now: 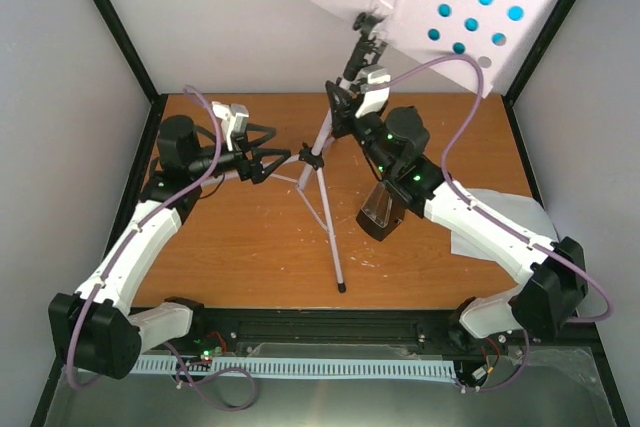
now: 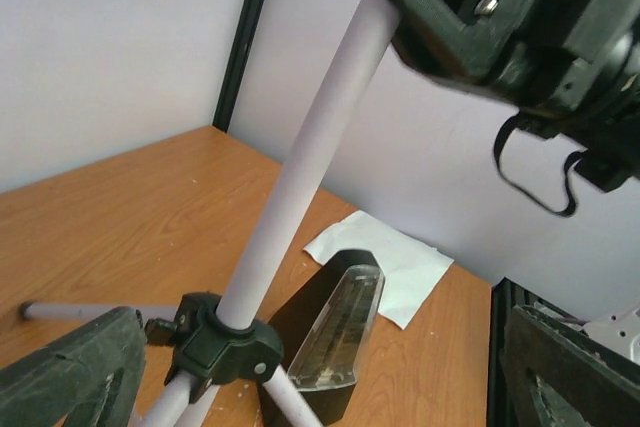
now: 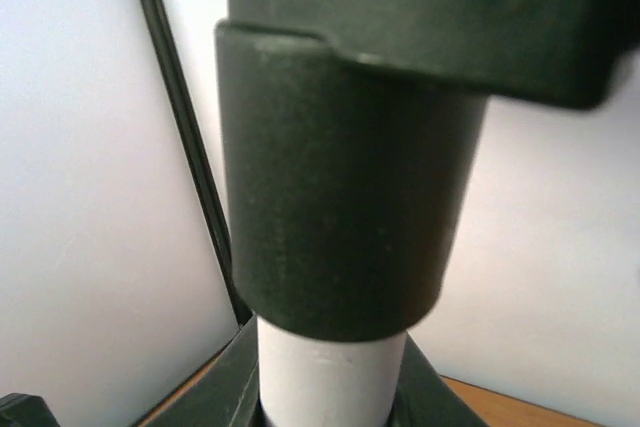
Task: Pack up the instrument practice props
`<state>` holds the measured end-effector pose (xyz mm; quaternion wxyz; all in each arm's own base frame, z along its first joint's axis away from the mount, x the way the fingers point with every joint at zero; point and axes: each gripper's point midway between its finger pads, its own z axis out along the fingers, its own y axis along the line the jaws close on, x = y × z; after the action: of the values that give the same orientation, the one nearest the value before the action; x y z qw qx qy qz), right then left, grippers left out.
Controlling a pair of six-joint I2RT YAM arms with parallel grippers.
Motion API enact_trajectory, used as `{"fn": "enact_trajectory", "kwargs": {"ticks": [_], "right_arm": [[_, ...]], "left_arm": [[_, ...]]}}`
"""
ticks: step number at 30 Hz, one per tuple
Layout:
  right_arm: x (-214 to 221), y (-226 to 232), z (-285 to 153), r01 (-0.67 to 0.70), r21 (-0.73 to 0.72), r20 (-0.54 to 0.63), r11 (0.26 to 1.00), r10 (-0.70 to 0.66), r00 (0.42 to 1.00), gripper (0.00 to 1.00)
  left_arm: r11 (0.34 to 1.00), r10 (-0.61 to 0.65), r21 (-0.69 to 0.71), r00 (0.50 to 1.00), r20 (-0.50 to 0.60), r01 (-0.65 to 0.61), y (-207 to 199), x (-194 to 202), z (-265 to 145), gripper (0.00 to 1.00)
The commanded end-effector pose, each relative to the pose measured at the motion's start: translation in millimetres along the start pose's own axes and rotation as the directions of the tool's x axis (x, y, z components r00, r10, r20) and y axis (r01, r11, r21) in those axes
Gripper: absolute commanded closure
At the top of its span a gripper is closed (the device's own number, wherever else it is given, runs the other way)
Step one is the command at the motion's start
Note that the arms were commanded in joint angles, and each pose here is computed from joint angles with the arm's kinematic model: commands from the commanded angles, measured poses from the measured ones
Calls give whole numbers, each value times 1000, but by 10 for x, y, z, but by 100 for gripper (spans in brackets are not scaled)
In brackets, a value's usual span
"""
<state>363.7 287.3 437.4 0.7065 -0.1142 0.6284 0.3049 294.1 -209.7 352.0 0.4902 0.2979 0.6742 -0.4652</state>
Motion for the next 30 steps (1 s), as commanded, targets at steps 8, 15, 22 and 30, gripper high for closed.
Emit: {"fn": "enact_trajectory", "kwargs": {"ticks": [8,15,22,30], "right_arm": [[-388,381,256,324,46,78,945,-326,942,97],[-66,196,379,253,134,24,958,-258,966,97],[22,248,226,198,73,0,977,-199,980,88],[149,289,103,177,18,-21,984,-177,984,74]], "left_arm": [[998,60,25,993,100,-63,19,176,90,5],[995,-43,-79,993,113,52,163,409,241,9],[988,-30,-146,982,186,58,341,402,417,8],[988,124,-110,974,189,-105,423,236,785,2]]}}
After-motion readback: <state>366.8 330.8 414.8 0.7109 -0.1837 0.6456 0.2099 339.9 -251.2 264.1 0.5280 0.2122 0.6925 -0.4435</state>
